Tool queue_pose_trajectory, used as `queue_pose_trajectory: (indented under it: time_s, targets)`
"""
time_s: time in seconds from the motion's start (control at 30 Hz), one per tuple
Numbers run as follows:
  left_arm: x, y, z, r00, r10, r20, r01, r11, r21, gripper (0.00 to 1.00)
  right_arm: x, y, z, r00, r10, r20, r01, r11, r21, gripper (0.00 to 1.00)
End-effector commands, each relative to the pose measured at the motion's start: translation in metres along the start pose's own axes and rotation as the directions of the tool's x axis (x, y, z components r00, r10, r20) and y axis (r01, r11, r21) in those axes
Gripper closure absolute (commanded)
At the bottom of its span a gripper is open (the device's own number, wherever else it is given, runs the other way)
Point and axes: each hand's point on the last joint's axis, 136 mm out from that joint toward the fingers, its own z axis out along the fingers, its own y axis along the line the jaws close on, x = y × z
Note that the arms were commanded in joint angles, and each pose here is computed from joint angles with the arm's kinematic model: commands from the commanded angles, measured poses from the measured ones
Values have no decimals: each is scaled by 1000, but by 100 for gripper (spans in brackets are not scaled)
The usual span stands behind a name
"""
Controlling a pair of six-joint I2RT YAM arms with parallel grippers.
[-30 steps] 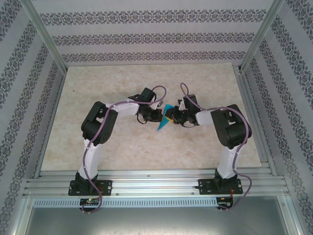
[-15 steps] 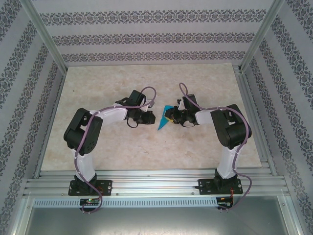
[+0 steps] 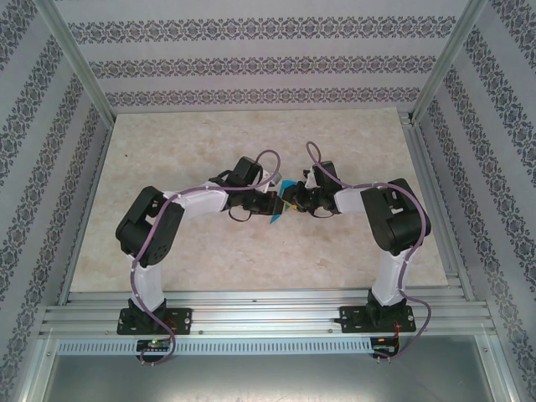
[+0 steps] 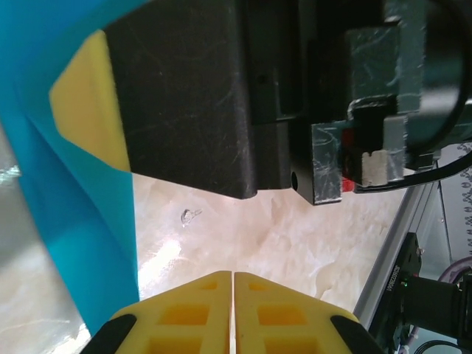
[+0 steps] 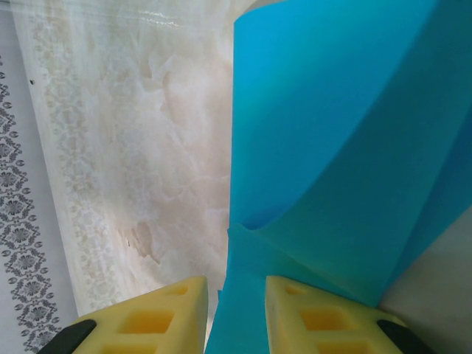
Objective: Fold a paper plane with a square sheet of paper (fold left side to right side)
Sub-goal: Fold the wing for the fifth time at the center of the table.
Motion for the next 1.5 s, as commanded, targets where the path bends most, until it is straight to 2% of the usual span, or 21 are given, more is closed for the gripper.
queue_pose_trajectory:
  time_s: [0.0, 0.13, 1.13, 1.27, 1.47]
  targets:
    - [-3, 6, 6, 1000, 5, -1, -5, 1000, -18, 89, 26, -34, 7, 997, 44, -57, -37, 992, 124, 72]
    - [7, 22, 12, 999, -8, -32, 6, 997, -71, 89, 25, -33, 8, 998, 42, -56, -35, 992, 121, 73]
    - [59, 82, 27, 988, -94, -123, 64, 971, -228, 91, 21, -24, 6, 998, 26, -53, -20, 994, 103, 71]
    - [71, 93, 26, 984, -109, -139, 66, 958, -279, 92, 8, -5, -8, 1000, -19, -17, 20, 997, 72, 69]
    - [86, 103, 26, 980, -128, -152, 73, 943, -325, 93, -10, 18, -52, 995, -74, 68, 71, 996, 51, 68]
